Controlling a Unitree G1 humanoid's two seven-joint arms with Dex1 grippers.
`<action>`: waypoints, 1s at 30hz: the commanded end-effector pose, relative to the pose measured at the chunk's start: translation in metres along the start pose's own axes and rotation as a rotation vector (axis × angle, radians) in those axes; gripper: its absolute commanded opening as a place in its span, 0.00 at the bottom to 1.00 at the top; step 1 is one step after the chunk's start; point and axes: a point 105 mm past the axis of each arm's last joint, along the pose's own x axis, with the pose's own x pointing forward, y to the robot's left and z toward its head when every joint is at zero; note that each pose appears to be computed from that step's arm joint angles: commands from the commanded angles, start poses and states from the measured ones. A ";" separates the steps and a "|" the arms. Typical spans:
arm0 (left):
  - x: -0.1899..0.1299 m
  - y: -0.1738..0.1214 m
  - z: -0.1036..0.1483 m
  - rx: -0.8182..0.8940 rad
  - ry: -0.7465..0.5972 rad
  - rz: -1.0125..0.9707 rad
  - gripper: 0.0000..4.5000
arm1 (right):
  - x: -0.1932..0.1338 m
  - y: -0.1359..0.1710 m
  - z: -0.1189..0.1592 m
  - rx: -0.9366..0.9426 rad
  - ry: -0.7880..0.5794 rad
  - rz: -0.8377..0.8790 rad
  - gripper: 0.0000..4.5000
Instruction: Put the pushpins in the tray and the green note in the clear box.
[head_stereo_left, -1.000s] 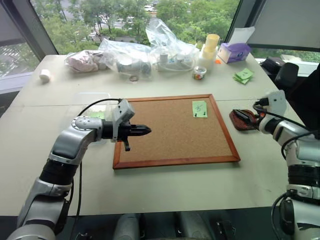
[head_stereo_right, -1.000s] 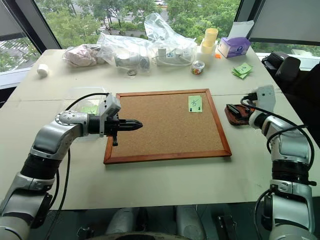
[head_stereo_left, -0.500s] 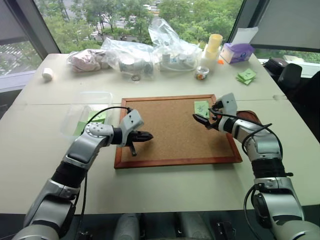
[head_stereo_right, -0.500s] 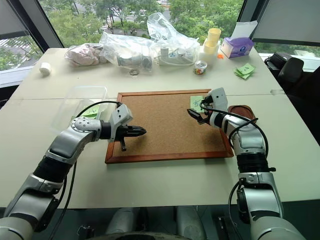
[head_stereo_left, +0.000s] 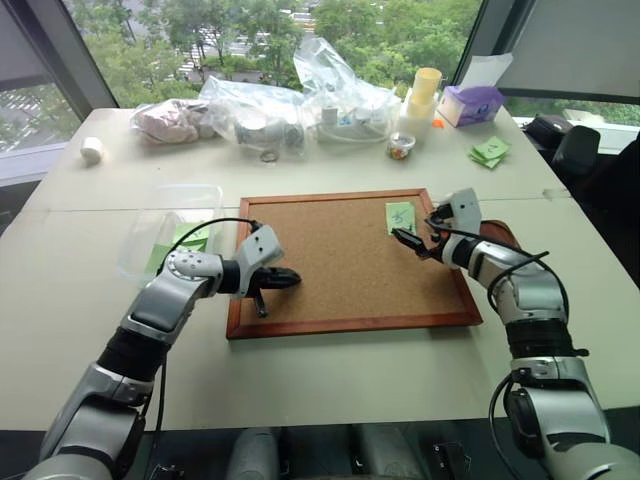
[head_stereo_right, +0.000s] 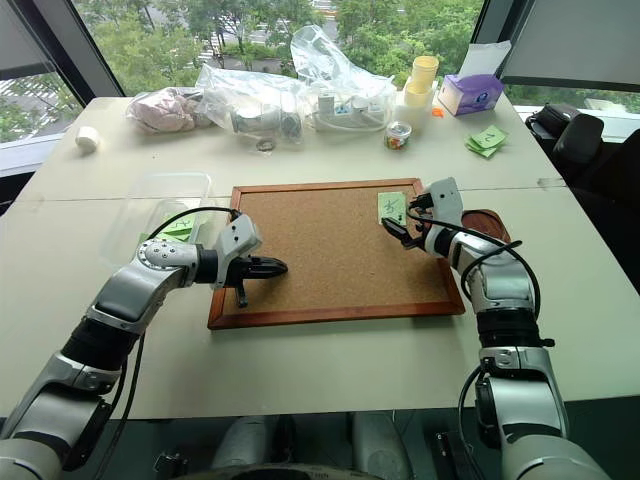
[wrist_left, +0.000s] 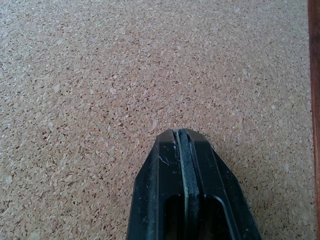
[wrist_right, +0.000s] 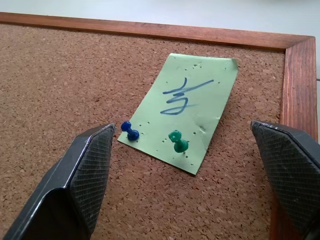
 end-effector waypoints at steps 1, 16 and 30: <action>0.002 -0.007 -0.005 0.004 0.024 -0.031 0.00 | -0.002 -0.004 0.011 -0.005 -0.044 -0.015 0.87; 0.002 -0.009 -0.008 -0.002 0.031 -0.036 0.00 | 0.004 -0.003 0.012 0.005 -0.069 -0.022 0.00; 0.006 -0.017 -0.006 -0.003 0.030 -0.063 0.00 | -0.007 -0.012 0.018 -0.019 -0.155 -0.089 0.00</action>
